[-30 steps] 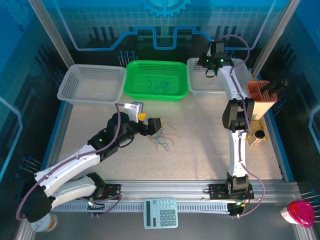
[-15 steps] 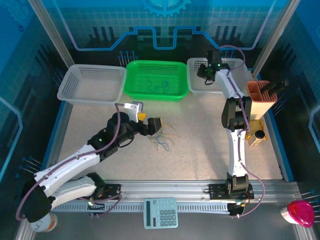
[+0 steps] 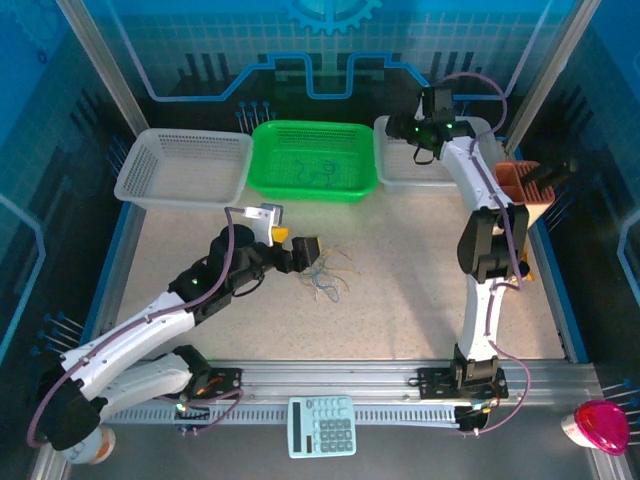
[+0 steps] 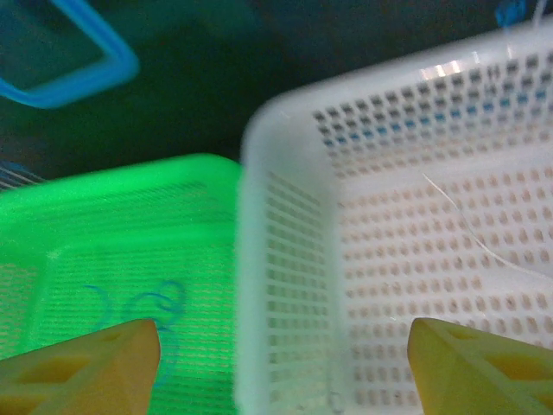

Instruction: Untangle the cables

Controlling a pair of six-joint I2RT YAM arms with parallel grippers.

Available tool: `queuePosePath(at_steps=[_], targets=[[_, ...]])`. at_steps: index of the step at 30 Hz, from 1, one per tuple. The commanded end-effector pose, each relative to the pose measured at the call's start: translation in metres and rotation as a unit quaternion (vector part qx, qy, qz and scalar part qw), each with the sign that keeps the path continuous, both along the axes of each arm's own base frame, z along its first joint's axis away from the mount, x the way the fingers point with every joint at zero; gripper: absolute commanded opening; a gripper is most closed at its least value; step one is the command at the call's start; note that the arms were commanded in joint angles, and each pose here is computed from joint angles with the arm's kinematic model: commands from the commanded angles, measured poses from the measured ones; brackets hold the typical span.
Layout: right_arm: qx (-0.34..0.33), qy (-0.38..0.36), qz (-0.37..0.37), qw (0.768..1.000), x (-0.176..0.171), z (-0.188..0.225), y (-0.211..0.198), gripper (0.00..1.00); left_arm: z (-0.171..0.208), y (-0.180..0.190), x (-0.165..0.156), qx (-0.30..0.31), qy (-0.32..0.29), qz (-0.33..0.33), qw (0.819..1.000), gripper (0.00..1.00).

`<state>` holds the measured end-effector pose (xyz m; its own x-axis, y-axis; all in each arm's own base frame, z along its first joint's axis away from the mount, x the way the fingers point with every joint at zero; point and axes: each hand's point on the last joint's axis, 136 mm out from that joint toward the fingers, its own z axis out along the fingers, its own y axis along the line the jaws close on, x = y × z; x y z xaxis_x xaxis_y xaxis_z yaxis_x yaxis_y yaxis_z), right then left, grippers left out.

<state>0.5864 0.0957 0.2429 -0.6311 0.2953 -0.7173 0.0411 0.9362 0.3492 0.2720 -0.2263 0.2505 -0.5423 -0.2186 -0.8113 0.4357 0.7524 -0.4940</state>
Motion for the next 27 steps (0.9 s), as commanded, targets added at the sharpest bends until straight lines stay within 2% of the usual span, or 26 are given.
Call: queuePosePath(at_steps=[1,5,9,17,20,23,27], targets=[[0.014,-0.054,0.044,0.997,-0.021,0.044,0.036,0.76,0.012,0.004,-0.001,-0.007,-0.003,0.009,1.0,0.99],[0.046,-0.079,0.08,0.993,-0.059,0.068,0.068,0.75,0.003,0.011,-0.003,-0.006,0.014,0.025,1.0,0.99],[0.055,-0.084,0.125,0.987,-0.113,0.065,0.104,0.75,-0.01,0.019,-0.007,-0.001,0.034,0.041,0.999,0.99],[0.09,-0.013,0.17,0.981,-0.235,-0.005,0.138,0.75,-0.036,0.035,-0.009,-0.025,0.076,0.075,0.994,0.99],[0.101,0.007,0.17,0.98,-0.276,-0.027,0.145,0.75,-0.044,0.05,-0.005,-0.038,0.092,0.109,0.989,0.99],[0.108,0.038,0.17,0.979,-0.303,-0.054,0.154,0.75,-0.047,0.066,0.0,-0.053,0.095,0.141,0.984,0.99],[0.121,0.07,0.177,0.974,-0.309,-0.081,0.172,0.75,-0.045,0.074,0.006,-0.067,0.095,0.156,0.981,0.99]])
